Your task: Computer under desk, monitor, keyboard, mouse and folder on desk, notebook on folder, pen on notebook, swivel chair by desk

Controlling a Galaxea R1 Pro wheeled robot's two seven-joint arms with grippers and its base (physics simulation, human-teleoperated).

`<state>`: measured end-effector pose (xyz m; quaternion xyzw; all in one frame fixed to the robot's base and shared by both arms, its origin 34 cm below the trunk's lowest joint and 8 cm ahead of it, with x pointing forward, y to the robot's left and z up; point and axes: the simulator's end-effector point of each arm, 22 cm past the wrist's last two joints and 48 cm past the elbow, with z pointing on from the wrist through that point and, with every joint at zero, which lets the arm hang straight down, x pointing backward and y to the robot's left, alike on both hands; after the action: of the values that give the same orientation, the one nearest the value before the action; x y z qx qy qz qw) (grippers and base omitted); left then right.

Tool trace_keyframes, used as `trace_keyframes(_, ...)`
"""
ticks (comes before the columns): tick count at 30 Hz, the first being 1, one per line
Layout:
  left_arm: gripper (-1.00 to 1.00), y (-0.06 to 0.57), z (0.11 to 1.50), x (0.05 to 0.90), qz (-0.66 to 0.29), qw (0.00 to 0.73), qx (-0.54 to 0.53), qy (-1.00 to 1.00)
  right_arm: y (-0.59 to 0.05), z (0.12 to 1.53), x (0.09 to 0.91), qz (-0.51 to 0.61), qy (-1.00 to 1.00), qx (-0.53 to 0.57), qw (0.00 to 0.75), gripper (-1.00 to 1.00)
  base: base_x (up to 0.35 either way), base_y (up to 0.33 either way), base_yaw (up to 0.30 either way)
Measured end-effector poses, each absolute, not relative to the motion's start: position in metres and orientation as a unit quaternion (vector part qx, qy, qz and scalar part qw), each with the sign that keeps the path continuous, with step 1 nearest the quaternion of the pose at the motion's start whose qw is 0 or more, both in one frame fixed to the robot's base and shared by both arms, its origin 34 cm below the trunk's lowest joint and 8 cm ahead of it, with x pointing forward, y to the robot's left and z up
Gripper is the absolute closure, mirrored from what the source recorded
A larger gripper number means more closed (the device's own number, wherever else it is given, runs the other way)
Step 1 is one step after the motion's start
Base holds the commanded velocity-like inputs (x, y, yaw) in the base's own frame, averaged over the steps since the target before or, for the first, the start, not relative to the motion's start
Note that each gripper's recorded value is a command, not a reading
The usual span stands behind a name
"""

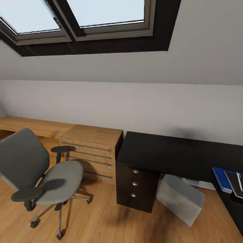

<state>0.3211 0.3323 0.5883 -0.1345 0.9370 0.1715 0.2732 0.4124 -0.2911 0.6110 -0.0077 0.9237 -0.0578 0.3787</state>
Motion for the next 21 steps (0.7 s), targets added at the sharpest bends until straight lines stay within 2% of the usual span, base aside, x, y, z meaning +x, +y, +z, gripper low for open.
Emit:
trace_keyframes(12,-1.00,0.332,0.587,0.319,0.174,0.267,-0.132,0.939,-0.299,0.635,0.383,-0.056,0.887,-0.010,0.458,-1.00,0.000,0.000,0.273)
trace_keyframes(21,-1.00,0.327,0.581,0.310,0.170,0.243,-0.124,0.947,-0.289,0.636,0.381,-0.049,0.885,-0.009,0.463,-1.00,0.000,0.000,0.274)
